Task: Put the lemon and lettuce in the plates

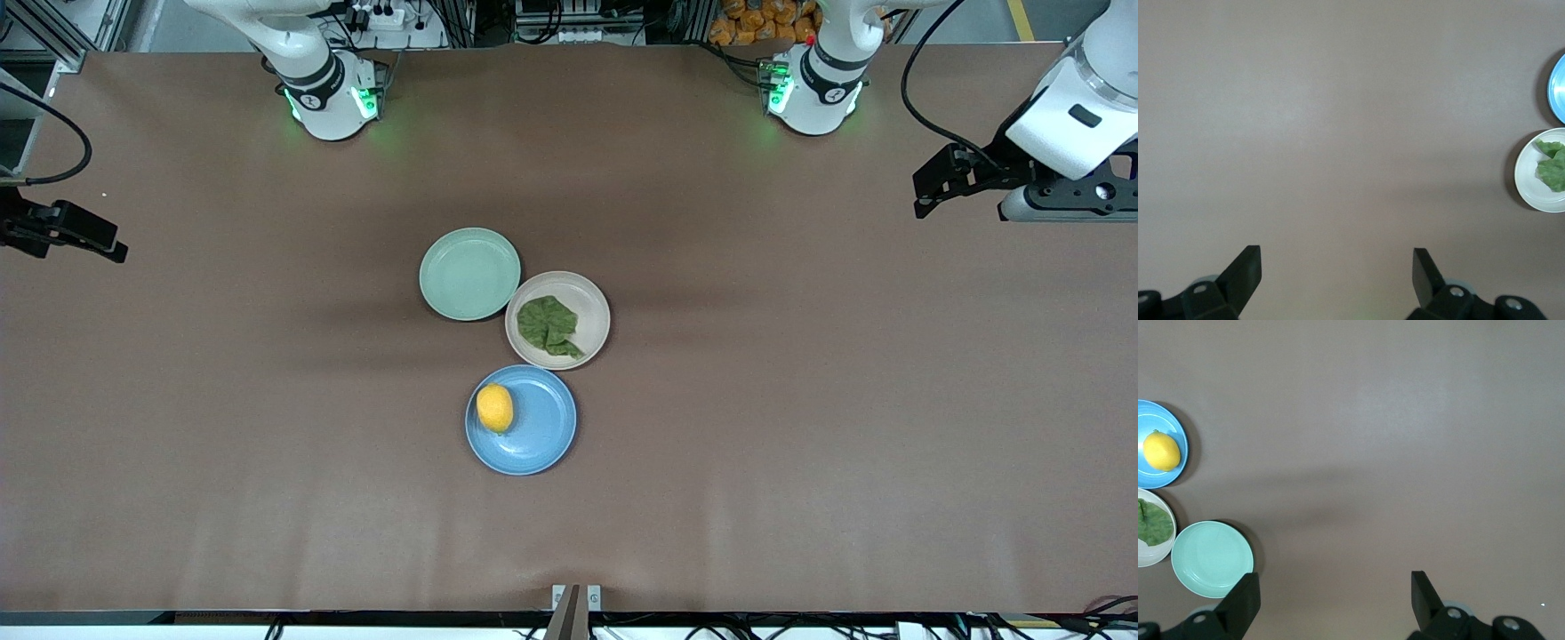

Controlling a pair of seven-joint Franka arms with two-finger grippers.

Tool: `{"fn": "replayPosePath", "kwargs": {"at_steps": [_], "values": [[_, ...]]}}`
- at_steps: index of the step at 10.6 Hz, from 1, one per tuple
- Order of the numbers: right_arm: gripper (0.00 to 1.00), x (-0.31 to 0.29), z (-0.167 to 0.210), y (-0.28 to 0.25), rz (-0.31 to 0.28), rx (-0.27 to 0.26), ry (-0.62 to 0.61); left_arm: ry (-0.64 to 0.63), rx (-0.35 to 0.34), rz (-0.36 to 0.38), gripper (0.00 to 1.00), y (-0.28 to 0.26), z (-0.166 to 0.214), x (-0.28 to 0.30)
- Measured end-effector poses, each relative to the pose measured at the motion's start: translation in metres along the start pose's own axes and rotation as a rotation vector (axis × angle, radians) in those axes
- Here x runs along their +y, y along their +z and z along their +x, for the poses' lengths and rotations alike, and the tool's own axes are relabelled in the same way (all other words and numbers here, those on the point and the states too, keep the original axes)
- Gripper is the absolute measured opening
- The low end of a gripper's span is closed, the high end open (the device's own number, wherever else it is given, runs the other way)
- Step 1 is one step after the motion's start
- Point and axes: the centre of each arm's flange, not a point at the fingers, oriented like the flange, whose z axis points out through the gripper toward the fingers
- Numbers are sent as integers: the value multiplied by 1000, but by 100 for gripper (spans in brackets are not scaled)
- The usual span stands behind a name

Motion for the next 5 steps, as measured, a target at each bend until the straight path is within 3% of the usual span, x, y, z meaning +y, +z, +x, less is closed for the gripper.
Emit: {"fn": "replayPosePath", "kwargs": {"at_steps": [5], "values": [[100,-1,0,1,1,-3,0,0,5,-1,100,-3,0,0]]}}
